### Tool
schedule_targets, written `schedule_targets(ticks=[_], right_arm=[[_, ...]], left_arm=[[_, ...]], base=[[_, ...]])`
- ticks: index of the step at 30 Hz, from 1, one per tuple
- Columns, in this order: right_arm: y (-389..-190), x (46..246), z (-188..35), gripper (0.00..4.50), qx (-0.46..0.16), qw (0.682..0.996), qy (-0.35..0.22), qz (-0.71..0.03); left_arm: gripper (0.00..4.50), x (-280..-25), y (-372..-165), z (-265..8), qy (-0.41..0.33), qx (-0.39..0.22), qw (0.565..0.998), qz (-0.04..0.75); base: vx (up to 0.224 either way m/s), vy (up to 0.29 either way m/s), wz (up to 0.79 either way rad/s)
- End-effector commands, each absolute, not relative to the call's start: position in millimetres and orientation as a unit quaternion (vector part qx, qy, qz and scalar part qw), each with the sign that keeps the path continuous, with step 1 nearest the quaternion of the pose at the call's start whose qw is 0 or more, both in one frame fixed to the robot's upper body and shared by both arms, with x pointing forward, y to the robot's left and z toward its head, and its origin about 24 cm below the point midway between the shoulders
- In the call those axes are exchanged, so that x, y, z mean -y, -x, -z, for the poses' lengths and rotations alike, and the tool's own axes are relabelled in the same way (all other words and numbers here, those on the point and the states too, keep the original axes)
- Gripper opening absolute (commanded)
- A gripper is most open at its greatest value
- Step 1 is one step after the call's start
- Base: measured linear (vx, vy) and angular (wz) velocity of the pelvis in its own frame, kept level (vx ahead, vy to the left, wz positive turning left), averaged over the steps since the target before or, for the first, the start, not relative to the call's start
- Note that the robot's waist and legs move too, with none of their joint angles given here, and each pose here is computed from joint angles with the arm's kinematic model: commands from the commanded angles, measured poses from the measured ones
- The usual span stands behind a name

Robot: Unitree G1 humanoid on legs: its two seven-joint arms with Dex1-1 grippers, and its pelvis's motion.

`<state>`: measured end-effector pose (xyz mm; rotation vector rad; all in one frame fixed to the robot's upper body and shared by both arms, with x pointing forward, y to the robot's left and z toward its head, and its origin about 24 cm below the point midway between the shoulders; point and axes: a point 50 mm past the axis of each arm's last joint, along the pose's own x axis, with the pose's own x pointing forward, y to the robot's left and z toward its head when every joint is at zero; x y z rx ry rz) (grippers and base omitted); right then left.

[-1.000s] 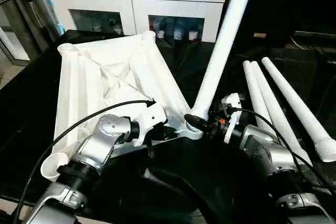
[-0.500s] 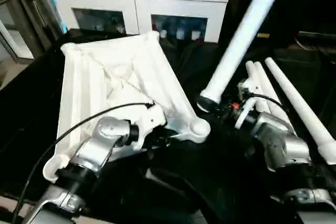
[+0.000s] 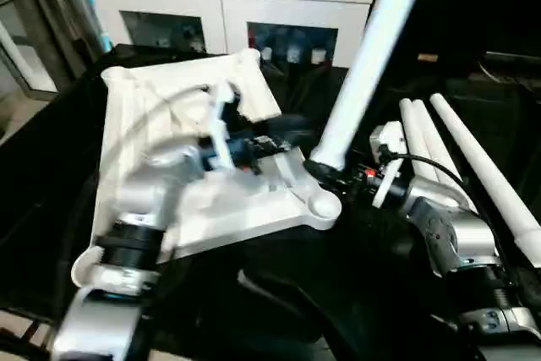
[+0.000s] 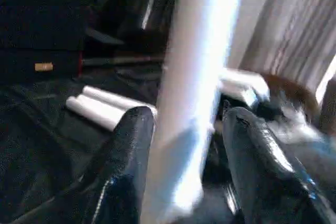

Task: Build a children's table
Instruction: Insert table leg to table base

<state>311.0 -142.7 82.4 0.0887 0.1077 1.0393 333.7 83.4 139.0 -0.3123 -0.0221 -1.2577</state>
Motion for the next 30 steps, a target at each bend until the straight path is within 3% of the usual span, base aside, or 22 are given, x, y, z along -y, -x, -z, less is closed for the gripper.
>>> schedule_targets(ticks=[1, 8, 12, 16, 17, 18, 22, 23, 30], right_arm=[[-307.4, 134.5, -89.9, 2.74, -0.042, 0.851, -0.025, -0.523], [-301.6, 128.4, -85.7, 2.74, -0.056, 0.835, -0.012, -0.547], [-296.5, 128.2, -83.6, 2.74, -0.07, 0.824, -0.012, -0.562], [-295.0, 130.0, -82.8, 2.74, -0.071, 0.824, -0.015, -0.562], [-294.6, 130.6, -83.1, 2.74, -0.071, 0.824, -0.016, -0.562], [-294.2, 130.8, -84.2, 2.74, -0.07, 0.823, -0.018, -0.564], [-293.5, 129.8, -86.8, 2.74, -0.068, 0.82, -0.02, -0.569], [-293.3, 129.5, -87.3, 2.74, -0.067, 0.819, -0.022, -0.57], [-289.3, 125.2, -87.3, 2.74, -0.071, 0.809, -0.033, -0.582]], left_arm=[[2.76, -78.2, -339.5, -152.0, 0.156, 0.023, 0.799, 0.58], [3.24, -60.7, -331.0, -156.2, 0.164, 0.027, 0.769, 0.617], [3.76, -52.6, -319.4, -151.0, 0.143, 0.033, 0.751, 0.644], [4.05, -52.7, -321.5, -149.9, 0.153, 0.041, 0.765, 0.624], [4.05, -53.4, -321.9, -151.0, 0.162, 0.043, 0.766, 0.621], [3.78, -55.0, -321.6, -153.3, 0.175, 0.046, 0.765, 0.618], [3.7, -60.0, -319.7, -157.0, 0.205, 0.051, 0.762, 0.612], [3.37, -61.2, -319.4, -156.3, 0.207, 0.051, 0.765, 0.608], [2.82, -70.3, -315.4, -140.3, 0.196, 0.026, 0.794, 0.576]], base=[[0.0, 0.0, 0.0], [0.0, 0.0, 0.0], [0.0, 0.0, 0.0], [0.0, 0.0, 0.0], [0.0, 0.0, 0.0], [0.0, 0.0, 0.0], [0.0, 0.0, 0.0], [0.0, 0.0, 0.0], [0.0, 0.0, 0.0]])
